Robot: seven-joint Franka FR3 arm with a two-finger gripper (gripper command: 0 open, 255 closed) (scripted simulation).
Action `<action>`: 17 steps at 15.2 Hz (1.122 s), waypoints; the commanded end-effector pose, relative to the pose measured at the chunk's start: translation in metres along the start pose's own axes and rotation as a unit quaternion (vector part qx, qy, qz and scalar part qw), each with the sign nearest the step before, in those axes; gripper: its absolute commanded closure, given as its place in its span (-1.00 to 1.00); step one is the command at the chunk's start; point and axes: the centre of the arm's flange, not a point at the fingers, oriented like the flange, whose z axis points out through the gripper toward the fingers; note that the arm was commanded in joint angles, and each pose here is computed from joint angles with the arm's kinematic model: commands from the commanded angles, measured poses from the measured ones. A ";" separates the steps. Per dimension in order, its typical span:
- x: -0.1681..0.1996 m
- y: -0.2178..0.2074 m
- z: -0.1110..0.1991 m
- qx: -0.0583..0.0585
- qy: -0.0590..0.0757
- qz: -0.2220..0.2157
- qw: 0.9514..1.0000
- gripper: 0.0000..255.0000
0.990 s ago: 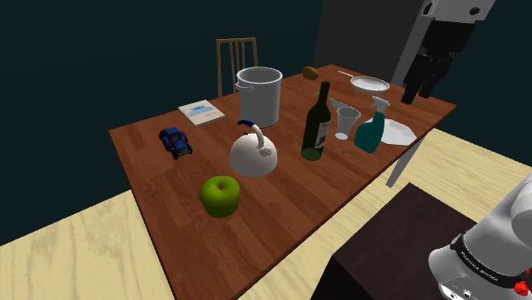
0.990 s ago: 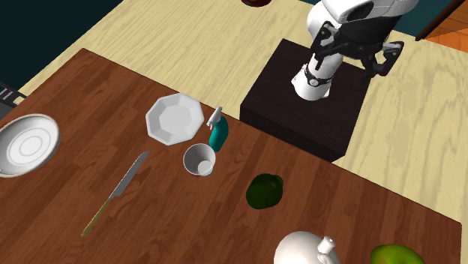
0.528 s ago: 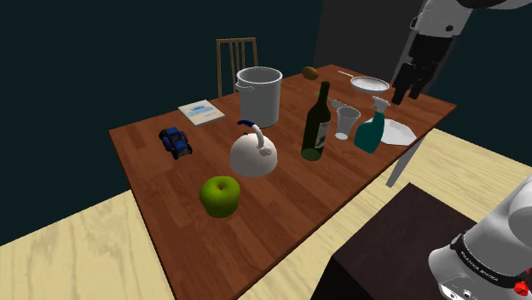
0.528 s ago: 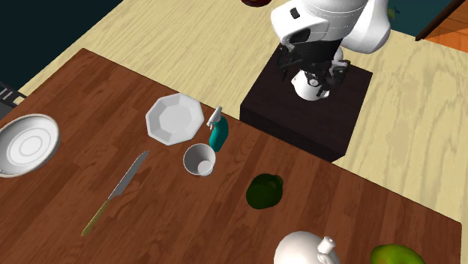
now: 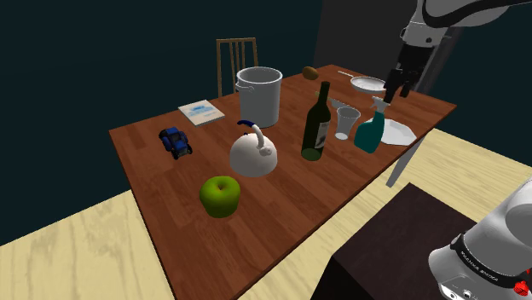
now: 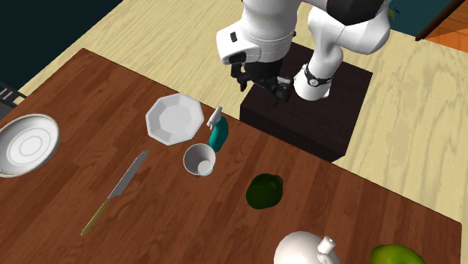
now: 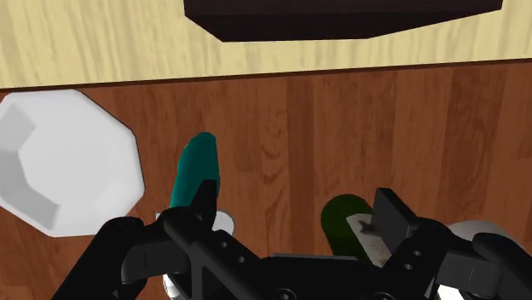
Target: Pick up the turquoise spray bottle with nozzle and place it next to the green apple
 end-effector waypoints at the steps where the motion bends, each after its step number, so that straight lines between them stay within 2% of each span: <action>1: 0.016 0.018 0.013 -0.004 0.002 0.002 1.000 -1.00; 8: 0.064 0.086 0.044 -0.017 0.007 0.011 1.000 -1.00; 17: 0.066 0.088 0.084 -0.018 0.007 0.011 1.000 -1.00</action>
